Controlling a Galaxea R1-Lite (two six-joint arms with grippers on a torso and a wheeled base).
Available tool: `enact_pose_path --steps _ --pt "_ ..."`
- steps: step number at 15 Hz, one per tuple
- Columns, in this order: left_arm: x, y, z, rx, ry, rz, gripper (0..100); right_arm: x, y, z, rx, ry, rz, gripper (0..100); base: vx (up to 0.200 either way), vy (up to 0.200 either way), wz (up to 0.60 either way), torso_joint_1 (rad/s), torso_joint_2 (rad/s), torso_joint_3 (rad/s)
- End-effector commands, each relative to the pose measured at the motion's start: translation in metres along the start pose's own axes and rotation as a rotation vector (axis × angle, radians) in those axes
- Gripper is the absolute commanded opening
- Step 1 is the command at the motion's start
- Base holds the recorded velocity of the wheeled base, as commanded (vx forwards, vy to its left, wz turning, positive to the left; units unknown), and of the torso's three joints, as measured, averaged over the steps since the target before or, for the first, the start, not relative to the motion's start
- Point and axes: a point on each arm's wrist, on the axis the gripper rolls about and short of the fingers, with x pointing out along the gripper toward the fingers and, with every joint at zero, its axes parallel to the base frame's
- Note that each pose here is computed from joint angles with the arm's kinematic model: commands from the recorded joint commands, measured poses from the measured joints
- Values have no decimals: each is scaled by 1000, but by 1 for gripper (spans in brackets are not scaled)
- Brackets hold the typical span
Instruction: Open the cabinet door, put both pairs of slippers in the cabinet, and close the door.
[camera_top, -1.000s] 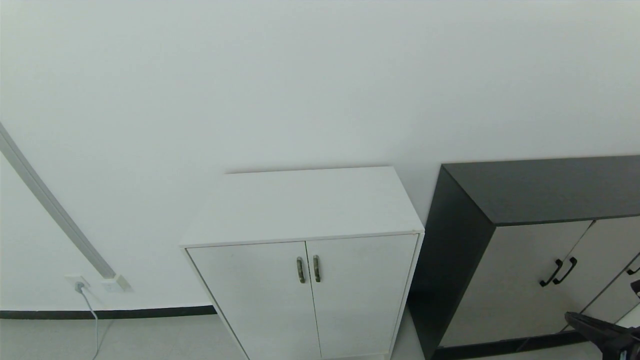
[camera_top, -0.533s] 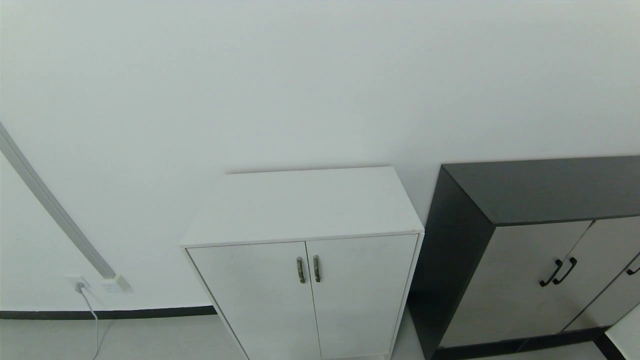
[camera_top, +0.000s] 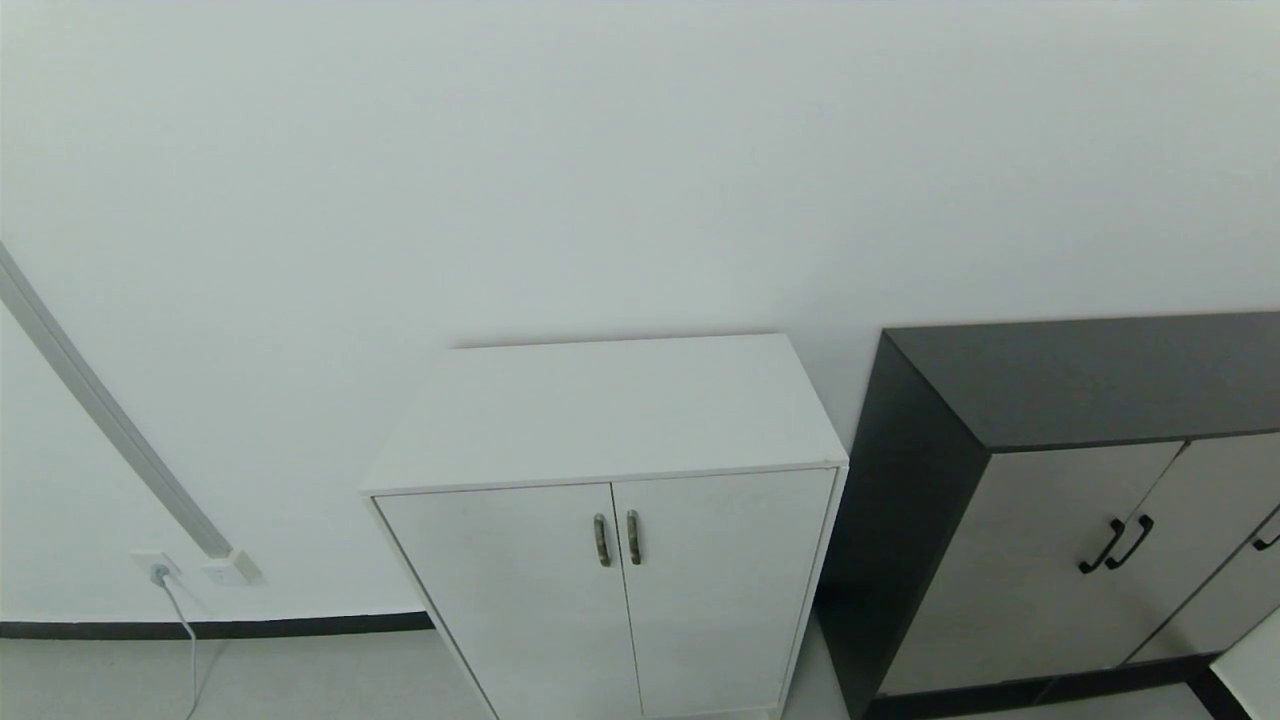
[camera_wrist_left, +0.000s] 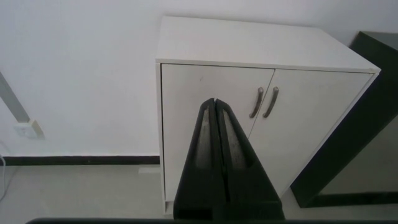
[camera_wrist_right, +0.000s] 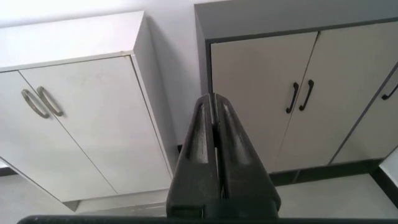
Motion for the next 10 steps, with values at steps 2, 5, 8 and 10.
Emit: enact_pose_path --steps 2,5,8,10 --pt "0 0 0 -1 0 2 0 -3 -1 -1 39 -23 -88 0 0 0 0 0 0 0" --pt "0 0 0 -2 1 3 0 -13 1 -7 174 -115 -261 0 0 0 0 0 0 0" --pt "0 0 0 -2 1 3 0 -24 8 -14 155 -294 -327 0 0 0 0 0 0 0" --pt "0 0 0 -4 1 5 0 -30 11 -18 126 -390 -342 0 0 0 0 0 0 0"
